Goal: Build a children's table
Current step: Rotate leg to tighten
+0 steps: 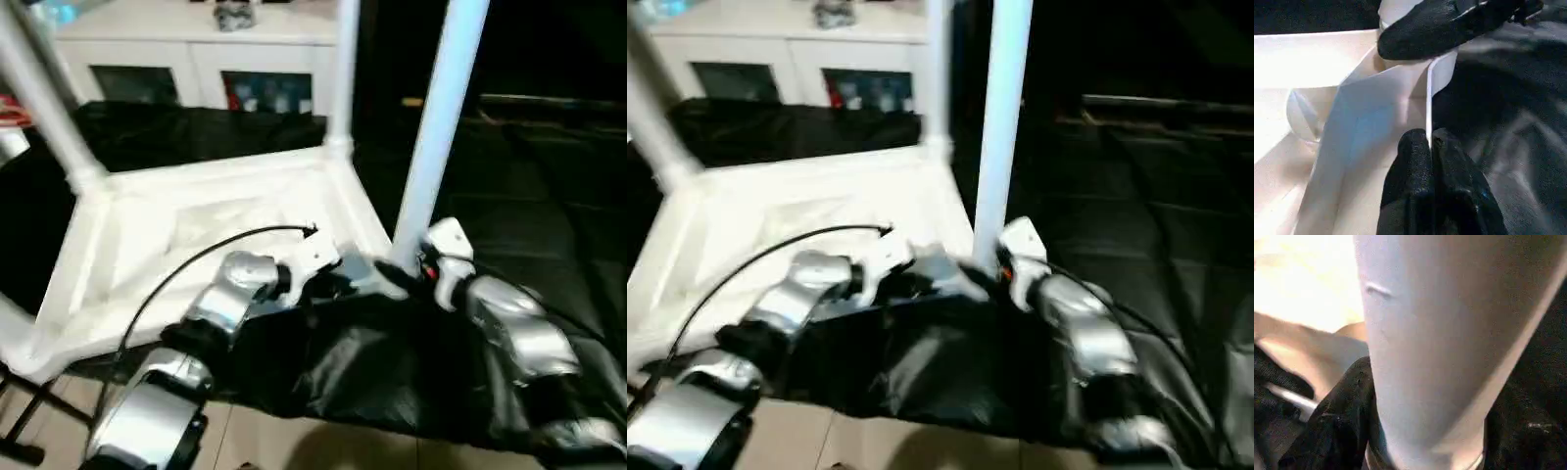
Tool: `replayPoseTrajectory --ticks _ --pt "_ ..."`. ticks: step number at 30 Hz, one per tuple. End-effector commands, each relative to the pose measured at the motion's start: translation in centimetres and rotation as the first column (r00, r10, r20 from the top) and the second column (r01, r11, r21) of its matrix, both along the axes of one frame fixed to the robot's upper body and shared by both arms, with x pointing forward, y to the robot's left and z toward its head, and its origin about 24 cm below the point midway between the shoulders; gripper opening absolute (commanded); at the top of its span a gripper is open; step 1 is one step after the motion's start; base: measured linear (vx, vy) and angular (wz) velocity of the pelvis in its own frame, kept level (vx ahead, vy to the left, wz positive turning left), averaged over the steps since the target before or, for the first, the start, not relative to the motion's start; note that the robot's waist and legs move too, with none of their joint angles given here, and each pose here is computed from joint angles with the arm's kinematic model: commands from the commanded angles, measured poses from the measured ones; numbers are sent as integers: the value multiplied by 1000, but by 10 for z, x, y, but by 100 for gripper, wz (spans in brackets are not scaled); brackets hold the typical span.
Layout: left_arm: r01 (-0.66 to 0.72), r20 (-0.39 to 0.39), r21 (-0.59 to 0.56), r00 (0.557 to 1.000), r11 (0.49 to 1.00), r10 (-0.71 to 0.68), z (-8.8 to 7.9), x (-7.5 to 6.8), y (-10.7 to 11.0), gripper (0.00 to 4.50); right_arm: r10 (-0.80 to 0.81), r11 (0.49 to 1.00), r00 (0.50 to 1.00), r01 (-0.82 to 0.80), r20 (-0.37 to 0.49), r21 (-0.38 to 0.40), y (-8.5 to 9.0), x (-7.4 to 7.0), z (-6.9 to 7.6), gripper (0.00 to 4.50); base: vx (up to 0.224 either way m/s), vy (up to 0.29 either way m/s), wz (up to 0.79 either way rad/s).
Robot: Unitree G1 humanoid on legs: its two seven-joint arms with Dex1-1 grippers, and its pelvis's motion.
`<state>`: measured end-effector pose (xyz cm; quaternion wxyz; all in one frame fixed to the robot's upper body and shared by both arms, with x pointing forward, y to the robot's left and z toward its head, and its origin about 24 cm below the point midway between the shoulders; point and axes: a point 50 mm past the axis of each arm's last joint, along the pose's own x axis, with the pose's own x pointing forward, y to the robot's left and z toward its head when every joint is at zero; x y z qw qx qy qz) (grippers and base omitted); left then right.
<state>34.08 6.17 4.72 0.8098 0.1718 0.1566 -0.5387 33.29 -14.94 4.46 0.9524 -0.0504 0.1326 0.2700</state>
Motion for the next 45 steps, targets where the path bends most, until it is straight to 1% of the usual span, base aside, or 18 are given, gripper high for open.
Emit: replayPoseTrajectory --ticks 1,4,5,6,8,10,15,20,22,23,24,27,28,33,34,37,40,45 --pt "-5 68 -102 998 995 12 23 4 -37 0 20 1000 996 -20 -89 -2 34 -3 -18 266 0 0 0" --pt "-1 74 -92 997 996 8 22 3 -42 0 63 998 996 -63 -60 -4 49 -1 -16 266 0 0 0" --pt "3 76 -88 997 996 4 22 3 -43 0 73 997 996 -73 -55 0 52 -1 -16 322 0 0 0" --pt "9 80 -82 997 997 -3 21 2 -42 0 84 996 995 -83 -52 13 53 -1 -14 322 0 0 0" --pt "33 80 -79 996 996 -27 20 1 -40 0 106 994 993 -104 -48 26 52 -1 -12 342 0 0 0" --pt "40 82 -77 996 996 -34 19 0 -37 0 119 993 993 -119 -25 5 49 -1 -10 366 0 0 0" --pt "96 74 -77 993 992 -90 19 -2 -29 0 200 980 980 -200 9 -11 38 -5 -5 366 0 0 0" --pt "199 58 -76 979 977 -195 17 -8 -14 0 362 932 932 -362 29 -12 21 -19 1 366 0 0 0" --pt "207 54 -77 978 975 -204 17 -9 -13 0 378 926 925 -378 30 -10 20 -20 1 366 0 0 0" --pt "239 47 -78 971 968 -235 17 -11 -9 0 428 904 903 -428 27 1 17 -26 3 366 0 0 0" --pt "243 47 -78 970 967 -240 17 -11 -9 0 434 901 900 -435 26 3 16 -26 3 366 0 0 0" --pt "301 31 -79 953 950 -300 18 -15 0 0 553 833 833 -553 0 17 10 -41 6 366 0 0 0" --pt "301 31 -79 953 950 -300 18 -15 0 0 553 833 833 -553 0 17 10 -41 6 352 0 0 0" --pt "337 3 -68 941 939 -337 18 -16 11 0 641 767 765 -642 -67 7 4 -54 3 326 0 0 0" --pt "341 0 -65 940 938 -342 18 -16 12 0 652 757 754 -654 -79 4 3 -56 3 310 0 0 0" --pt "348 -11 -60 937 935 -350 18 -17 15 0 668 741 738 -672 -101 -9 3 -58 2 289 0 0 0" --pt "357 -17 -60 933 932 -358 18 -17 17 0 677 731 728 -682 -109 -20 4 -60 1 274 0 0 0" --pt "351 -11 -63 936 934 -352 18 -18 16 0 662 745 743 -667 -100 -23 6 -60 -2 266 0 0 0"
